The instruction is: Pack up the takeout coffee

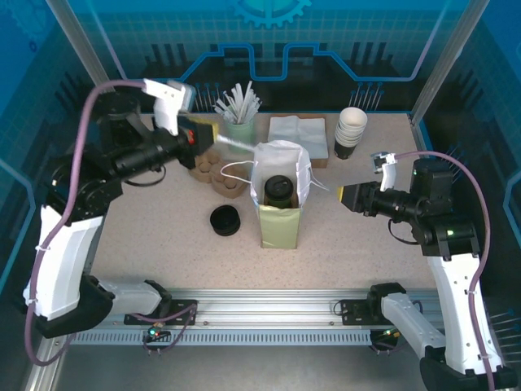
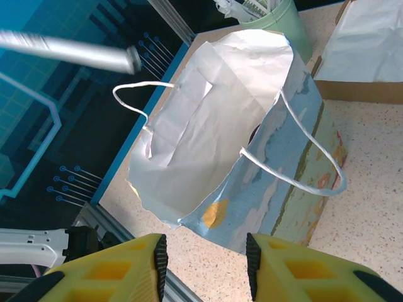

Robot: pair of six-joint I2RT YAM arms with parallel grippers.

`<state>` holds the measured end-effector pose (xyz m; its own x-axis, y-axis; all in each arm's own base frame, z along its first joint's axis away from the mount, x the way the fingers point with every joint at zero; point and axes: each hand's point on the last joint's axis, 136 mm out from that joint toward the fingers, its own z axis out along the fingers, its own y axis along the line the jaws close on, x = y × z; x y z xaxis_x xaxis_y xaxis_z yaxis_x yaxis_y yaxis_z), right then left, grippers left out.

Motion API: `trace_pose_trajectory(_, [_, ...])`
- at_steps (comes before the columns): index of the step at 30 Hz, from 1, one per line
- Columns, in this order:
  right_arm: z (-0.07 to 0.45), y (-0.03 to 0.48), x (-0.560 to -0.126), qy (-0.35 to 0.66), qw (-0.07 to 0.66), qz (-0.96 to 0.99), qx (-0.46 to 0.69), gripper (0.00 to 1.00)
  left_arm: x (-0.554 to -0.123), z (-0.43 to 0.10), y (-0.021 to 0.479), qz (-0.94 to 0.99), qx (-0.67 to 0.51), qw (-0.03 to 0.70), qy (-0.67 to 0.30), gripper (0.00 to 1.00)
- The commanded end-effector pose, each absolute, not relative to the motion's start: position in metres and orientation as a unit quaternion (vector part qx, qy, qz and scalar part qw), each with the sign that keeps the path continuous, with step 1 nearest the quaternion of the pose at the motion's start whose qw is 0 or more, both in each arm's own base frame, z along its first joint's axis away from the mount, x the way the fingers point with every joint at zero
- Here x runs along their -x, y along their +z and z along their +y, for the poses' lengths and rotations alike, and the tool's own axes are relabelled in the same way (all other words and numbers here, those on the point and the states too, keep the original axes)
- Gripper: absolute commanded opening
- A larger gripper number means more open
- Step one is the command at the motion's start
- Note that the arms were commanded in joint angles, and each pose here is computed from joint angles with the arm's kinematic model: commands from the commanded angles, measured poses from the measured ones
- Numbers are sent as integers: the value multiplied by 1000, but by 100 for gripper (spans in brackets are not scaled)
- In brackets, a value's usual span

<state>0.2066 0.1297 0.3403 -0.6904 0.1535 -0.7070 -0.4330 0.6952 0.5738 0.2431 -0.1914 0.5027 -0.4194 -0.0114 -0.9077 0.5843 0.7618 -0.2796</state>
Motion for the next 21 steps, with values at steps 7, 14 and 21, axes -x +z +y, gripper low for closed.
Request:
trace_pose_trajectory(7, [130,345,-205,388,388,832,86,40,-232,-223,414,856,-230,392,-245,0])
trace_pose_trajectory(14, [127,340,-198,384,388,834,78,40,-237,-239,374,888,-253,326,-204,0])
trace_pose_trajectory(21, [122,340,-196,371,399,835,80,41,-255,-248,344,913,-258,275,-156,0])
